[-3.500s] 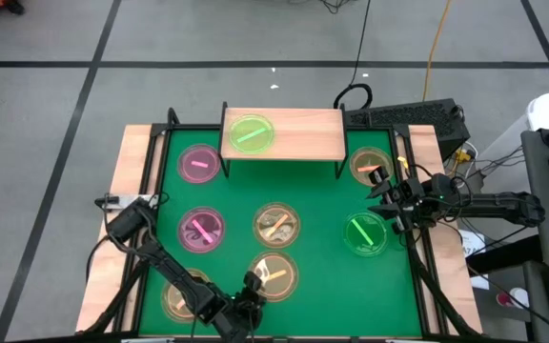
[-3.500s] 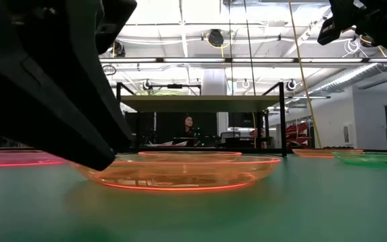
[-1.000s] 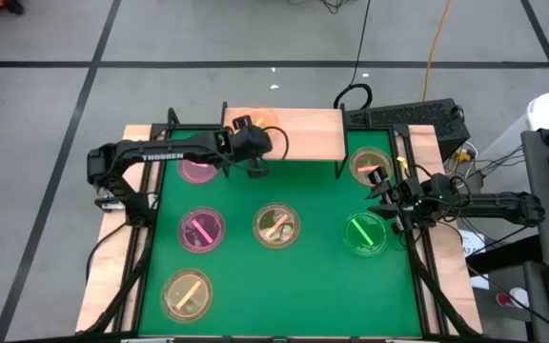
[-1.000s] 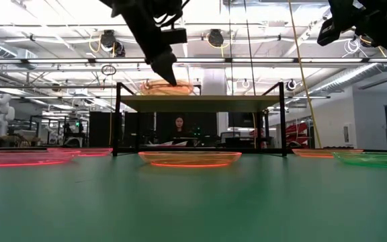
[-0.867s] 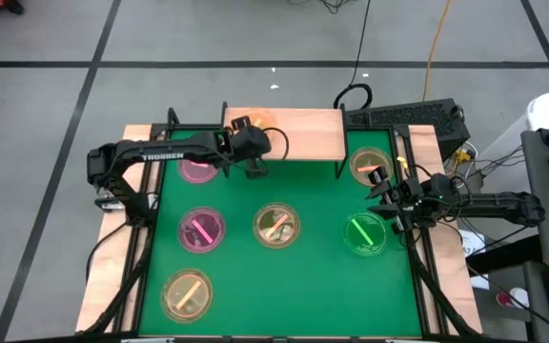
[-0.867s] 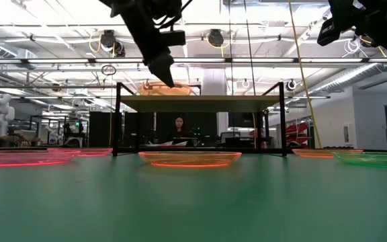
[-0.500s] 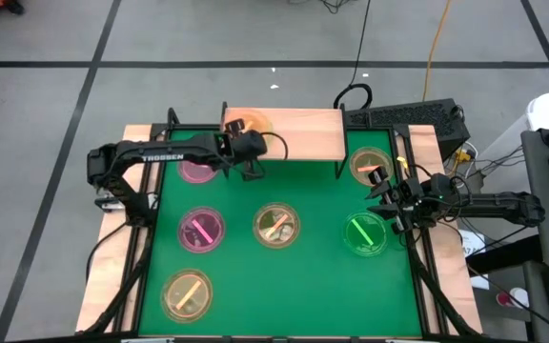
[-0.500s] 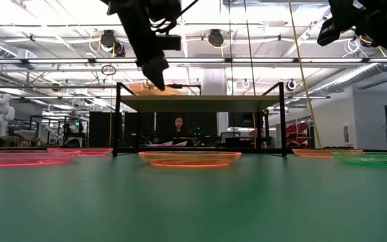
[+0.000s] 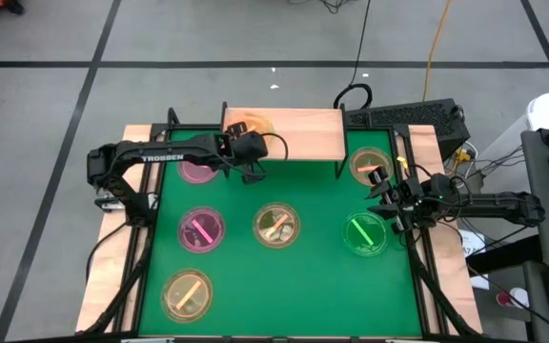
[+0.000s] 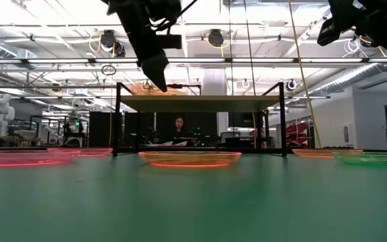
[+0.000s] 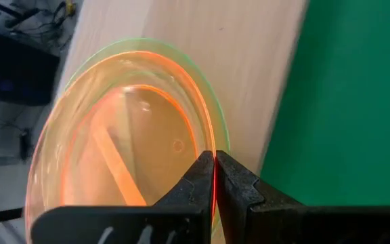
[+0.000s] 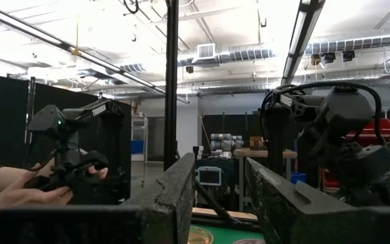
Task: Place and stack plates onto a shelf
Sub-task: Stack the bottom middle orange plate on the green plate on the shelf, then stack the top orange plate on the orange plate on the shelf
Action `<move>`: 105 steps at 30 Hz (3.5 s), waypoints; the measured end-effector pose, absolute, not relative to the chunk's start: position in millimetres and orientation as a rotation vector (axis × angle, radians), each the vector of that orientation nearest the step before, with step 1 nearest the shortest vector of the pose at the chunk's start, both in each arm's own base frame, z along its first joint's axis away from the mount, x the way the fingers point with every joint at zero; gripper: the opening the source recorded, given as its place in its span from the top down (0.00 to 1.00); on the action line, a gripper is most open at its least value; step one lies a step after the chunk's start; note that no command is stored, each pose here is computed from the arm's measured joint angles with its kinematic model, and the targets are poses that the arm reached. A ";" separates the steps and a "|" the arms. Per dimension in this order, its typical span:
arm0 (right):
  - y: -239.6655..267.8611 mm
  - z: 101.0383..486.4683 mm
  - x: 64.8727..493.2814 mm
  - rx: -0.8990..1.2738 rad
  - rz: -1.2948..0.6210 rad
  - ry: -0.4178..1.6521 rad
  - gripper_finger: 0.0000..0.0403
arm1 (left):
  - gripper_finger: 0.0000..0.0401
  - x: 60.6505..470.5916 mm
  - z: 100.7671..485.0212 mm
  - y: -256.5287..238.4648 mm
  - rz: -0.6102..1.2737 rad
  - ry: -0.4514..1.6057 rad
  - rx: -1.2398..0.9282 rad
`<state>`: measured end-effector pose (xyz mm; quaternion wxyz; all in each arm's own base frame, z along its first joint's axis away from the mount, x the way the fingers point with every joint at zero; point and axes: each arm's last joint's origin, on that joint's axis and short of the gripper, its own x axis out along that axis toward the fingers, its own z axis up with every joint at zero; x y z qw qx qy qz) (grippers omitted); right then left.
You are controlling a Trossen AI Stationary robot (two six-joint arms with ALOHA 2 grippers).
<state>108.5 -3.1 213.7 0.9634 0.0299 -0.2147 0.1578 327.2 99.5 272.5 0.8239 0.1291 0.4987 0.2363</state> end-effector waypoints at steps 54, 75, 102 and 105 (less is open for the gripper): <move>-3.2 213.1 109.1 0.063 0.319 -0.428 0.72 | 0.74 218.1 255.8 -14.8 -0.036 -0.083 0.081; -3.0 214.5 108.4 0.060 0.322 -0.444 0.72 | 0.74 213.1 256.4 -16.9 0.028 -0.178 0.054; -19.7 171.6 123.7 0.241 -0.250 0.081 0.72 | 0.74 213.9 253.5 -14.0 0.087 -0.141 0.095; -16.6 179.1 127.5 0.254 -0.229 0.138 0.72 | 0.74 213.9 253.5 -13.9 0.088 -0.140 0.095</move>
